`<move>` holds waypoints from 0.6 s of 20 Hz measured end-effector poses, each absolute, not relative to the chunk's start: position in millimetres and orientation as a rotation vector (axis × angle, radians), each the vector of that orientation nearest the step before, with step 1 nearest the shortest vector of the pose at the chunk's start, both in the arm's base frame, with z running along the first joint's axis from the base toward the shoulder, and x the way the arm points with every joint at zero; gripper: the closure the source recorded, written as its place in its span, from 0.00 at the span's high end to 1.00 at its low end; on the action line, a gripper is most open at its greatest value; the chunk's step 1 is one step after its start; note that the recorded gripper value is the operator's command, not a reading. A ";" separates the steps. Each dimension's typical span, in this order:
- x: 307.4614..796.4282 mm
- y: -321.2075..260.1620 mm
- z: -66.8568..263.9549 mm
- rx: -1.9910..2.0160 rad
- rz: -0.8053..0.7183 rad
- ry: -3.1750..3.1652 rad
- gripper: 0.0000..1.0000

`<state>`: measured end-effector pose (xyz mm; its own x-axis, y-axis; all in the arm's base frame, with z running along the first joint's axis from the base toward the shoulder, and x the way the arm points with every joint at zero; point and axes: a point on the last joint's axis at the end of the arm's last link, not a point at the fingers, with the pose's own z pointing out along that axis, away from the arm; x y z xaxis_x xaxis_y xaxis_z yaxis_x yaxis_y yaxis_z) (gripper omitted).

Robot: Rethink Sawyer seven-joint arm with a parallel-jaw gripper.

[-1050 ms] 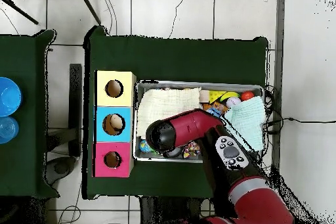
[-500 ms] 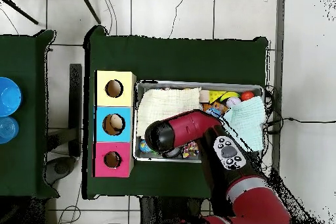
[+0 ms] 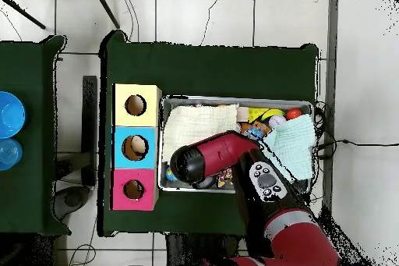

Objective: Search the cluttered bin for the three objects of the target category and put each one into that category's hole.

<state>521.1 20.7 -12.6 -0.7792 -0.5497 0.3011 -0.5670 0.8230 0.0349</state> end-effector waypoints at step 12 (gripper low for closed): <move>520.6 14.7 -14.3 0.902 0.121 -2.708 1.00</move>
